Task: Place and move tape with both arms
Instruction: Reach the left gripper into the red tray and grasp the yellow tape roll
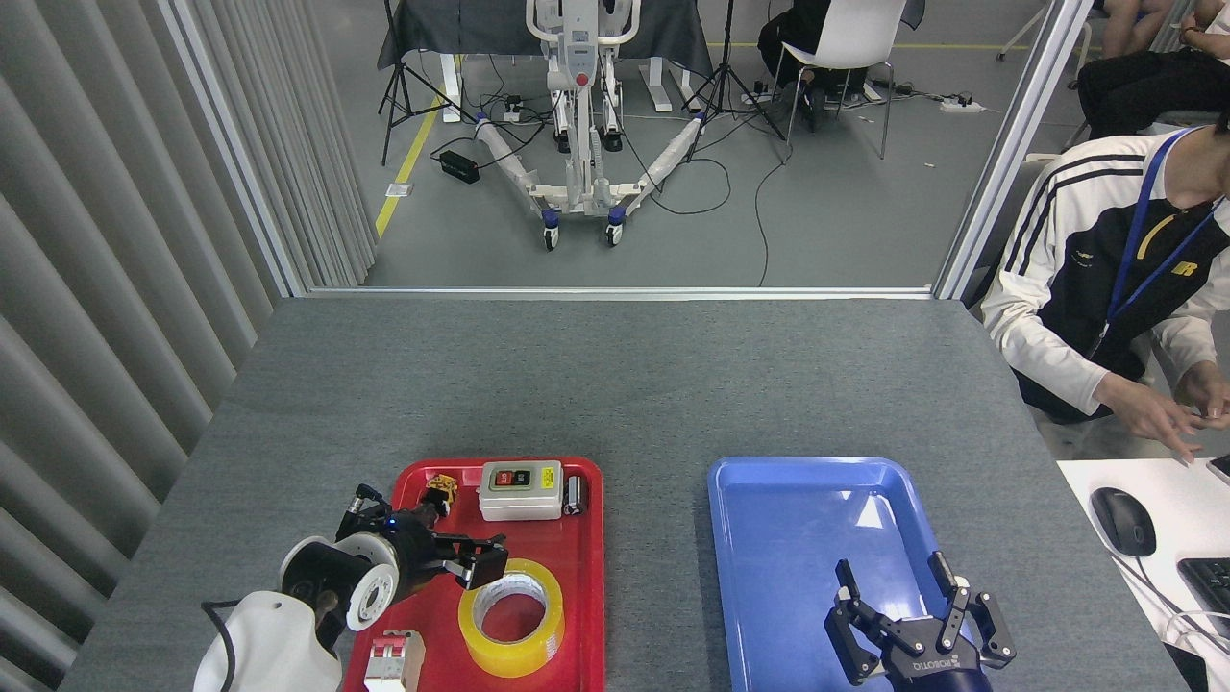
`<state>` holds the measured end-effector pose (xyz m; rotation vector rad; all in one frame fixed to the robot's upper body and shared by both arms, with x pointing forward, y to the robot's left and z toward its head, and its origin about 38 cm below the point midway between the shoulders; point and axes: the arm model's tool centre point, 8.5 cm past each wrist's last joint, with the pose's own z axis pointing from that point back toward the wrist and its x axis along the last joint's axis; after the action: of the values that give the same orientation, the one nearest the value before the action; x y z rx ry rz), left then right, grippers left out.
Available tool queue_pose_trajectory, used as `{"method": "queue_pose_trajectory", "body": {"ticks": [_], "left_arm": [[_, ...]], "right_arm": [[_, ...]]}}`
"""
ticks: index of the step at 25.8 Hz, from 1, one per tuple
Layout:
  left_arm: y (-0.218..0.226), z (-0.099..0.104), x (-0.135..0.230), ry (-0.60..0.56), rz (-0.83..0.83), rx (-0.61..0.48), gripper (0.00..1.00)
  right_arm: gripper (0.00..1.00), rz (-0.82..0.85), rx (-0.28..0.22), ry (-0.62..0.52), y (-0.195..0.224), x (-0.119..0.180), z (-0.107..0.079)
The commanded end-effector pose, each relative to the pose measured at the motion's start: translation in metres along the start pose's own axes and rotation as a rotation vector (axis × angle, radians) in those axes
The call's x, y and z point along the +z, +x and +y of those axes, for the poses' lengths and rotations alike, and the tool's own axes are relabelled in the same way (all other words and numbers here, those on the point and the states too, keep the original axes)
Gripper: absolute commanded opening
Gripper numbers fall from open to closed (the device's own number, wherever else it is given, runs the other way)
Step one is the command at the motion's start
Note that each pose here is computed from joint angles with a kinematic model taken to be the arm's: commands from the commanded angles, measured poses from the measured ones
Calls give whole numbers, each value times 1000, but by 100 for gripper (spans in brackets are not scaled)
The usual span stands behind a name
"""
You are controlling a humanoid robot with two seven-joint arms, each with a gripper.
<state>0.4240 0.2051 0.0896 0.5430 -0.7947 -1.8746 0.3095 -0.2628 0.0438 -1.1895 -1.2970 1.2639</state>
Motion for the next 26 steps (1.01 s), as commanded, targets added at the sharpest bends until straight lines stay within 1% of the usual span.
{"method": "queue_pose_trajectory", "body": {"ticks": [1, 4, 8, 10, 16, 19, 22, 23, 24, 25, 26], "left_arm": [[5, 2, 0, -65, -36, -58, 100], [8, -2, -2, -99, -42, -68, 100], [13, -5, -5, -113, -51, -74, 100], [7, -14, -13, -150, -44, -56, 100], [8, -23, -20, -188, -49, -59, 100], [11, -18, -22, -189, -52, -79, 99], [9, -23, -25, -207, -47, -79, 98], [10, -27, -27, -223, -48, -79, 93], [12, -31, -30, -238, -51, -86, 84], [13, -34, -32, -251, -53, -88, 79], [12, -37, -33, -259, -53, -84, 77]], "right_arm": [[100, -1, 1, 2, 0, 0, 1], [100, 0, 0, 5, 0, 1, 2], [100, -2, 2, 6, 0, 1, 2], [100, -2, 0, 8, 1, 1, 2], [100, 4, 0, 19, 0, 5, 6], [100, 5, 0, 21, 1, 5, 6], [100, 7, 0, 21, 0, 5, 6], [100, 5, 0, 21, 1, 5, 6], [100, 5, 0, 21, 1, 5, 6], [100, 5, 0, 20, 1, 5, 6], [100, 5, 0, 21, 1, 5, 6]]}}
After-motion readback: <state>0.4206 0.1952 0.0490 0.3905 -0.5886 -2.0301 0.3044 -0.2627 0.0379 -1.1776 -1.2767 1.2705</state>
